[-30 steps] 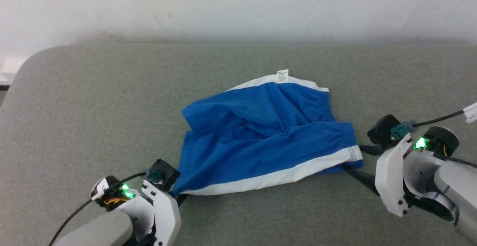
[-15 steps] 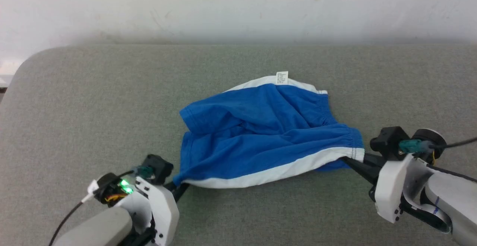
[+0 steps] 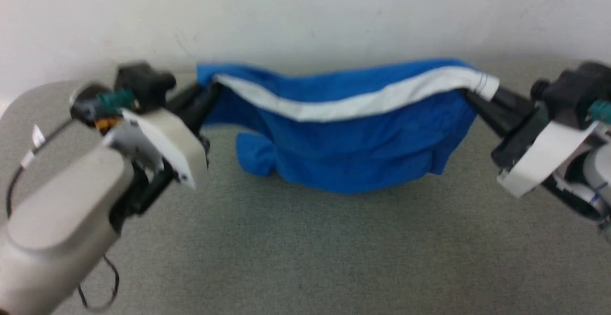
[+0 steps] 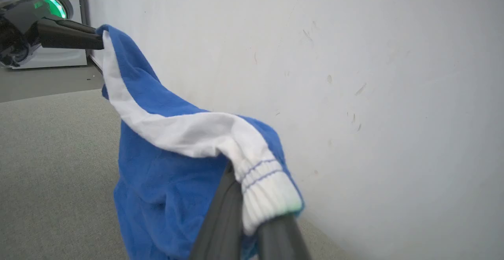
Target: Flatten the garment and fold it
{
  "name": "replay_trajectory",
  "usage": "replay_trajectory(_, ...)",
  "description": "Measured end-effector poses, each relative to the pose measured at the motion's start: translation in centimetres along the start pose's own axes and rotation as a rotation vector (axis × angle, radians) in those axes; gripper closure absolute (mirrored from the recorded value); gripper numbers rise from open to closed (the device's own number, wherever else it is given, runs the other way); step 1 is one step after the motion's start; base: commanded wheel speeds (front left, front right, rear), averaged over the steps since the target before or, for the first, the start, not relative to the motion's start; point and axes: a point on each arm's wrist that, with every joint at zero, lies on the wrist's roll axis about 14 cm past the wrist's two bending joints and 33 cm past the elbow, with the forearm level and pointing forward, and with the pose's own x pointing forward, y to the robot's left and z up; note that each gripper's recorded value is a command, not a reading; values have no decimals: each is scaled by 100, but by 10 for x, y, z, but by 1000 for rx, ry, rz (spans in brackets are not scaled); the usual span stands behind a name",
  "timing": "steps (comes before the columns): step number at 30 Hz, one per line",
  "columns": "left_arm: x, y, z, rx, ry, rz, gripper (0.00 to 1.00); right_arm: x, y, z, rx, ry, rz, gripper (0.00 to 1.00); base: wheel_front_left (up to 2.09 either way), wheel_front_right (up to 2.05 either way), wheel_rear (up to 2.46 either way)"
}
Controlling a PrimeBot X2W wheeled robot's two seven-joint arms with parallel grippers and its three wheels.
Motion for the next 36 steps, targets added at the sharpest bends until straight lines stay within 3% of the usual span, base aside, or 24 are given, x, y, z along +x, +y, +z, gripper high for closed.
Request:
replay_trajectory(10,77,42,94,110,-206,77,100,52,-69,44,-139,-65,-86,100,0,0,0)
replay_trajectory(18,140,79,125,130,-308,134,100,94,-146,83,-266,-166,-207,100,0,0,0)
replay_trajectory(23,169,100,139,137,-384,167,100,116,-179,89,-332,-216,-257,100,0,0,0)
replay_trajectory(30,193,114,87,101,-334,178,100,138,-186,38,-280,-169,-241,100,0,0,0)
replay_trajectory(36,174,99,-15,-4,-164,176,100,125,-144,-43,-193,-12,-141,100,0,0,0)
